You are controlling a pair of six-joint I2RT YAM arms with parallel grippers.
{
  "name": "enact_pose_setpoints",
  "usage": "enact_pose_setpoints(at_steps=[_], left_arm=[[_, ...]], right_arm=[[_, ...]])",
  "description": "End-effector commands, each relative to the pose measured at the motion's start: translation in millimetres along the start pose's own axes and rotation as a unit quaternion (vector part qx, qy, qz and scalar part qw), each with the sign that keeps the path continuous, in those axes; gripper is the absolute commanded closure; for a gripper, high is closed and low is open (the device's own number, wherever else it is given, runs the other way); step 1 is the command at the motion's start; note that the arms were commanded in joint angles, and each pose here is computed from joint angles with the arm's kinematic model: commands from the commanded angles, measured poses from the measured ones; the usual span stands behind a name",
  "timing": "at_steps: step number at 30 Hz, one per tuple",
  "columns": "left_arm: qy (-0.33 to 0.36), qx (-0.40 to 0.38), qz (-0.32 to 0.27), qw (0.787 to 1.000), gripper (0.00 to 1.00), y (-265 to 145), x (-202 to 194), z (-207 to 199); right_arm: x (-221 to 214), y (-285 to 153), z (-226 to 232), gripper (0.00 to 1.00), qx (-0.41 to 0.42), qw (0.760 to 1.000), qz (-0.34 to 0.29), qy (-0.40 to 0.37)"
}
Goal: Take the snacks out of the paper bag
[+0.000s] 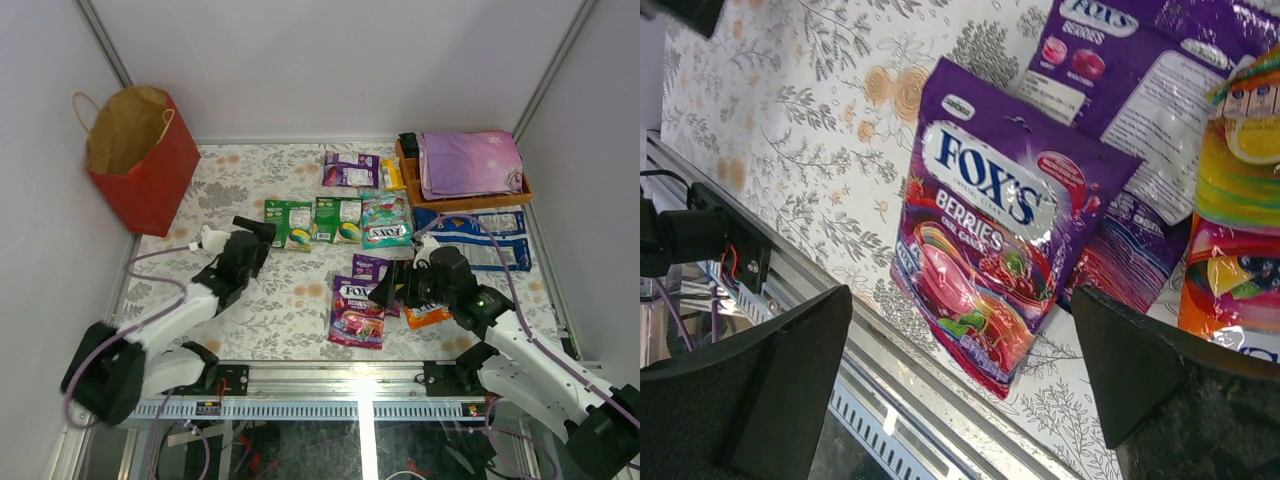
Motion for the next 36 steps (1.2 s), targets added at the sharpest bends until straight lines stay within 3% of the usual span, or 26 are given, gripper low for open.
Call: enact_pose_setpoints(at_steps=[1, 6, 12, 16, 22, 25, 31, 33, 36], left_arm=[[0.176, -0.007, 0.104, 0.979, 0.0, -47.0, 2.9, 42.3], [0.241, -0.129, 0.271, 0.923, 0.16, -87.2, -12.6, 47.6], [0.316, -0.149, 0.429, 0.833, 0.22, -91.4, -54.5, 67.0], [0.373, -0.165, 0.466, 0.785, 0.24, -82.1, -85.9, 70.4], [0.383, -0.213, 0.518, 0.734, 0.26, -73.2, -108.9, 65.9], [0.375, -0.215, 0.541, 0.721, 0.31, -68.5, -116.2, 70.2], [0.368, -0.197, 0.554, 0.721, 0.43, -58.3, -122.3, 85.2], [0.364, -0.2, 0.554, 0.722, 0.52, -58.2, -122.5, 86.4], [0.36, -0.202, 0.552, 0.724, 0.75, -58.4, -122.3, 86.0]], right_arm=[[-9.2, 4.7, -6.7, 0.04, -0.004, 1.0, -0.015, 0.016], [-14.1, 17.9, -12.4, 0.18, 0.0, 1.0, -0.014, 0.023], [-11.0, 27.8, -18.3, 0.26, -0.021, 0.999, -0.019, 0.019], [-8.2, 29.4, -18.3, 0.28, -0.025, 0.999, -0.015, 0.016], [-2.3, 18.9, -16.0, 0.3, -0.038, 0.999, -0.026, 0.003], [-2.5, 16.6, -16.5, 0.3, -0.043, 0.999, -0.025, -0.002], [2.1, 14.8, -13.4, 0.3, -0.038, 0.999, -0.026, -0.008], [3.2, 14.2, -12.7, 0.3, -0.038, 0.999, -0.025, -0.01], [4.4, 13.6, -11.9, 0.3, -0.036, 0.999, -0.023, -0.014]])
Point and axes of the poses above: each gripper's point midway between its finger pads, its own y axis out along the fingers, its own z axis along the line the jaws close on, x = y × z, the point moved 9 cm from there along -y, back along the fingers, and after that the axes turned 8 degrees about -y, right-handed, at the moved point
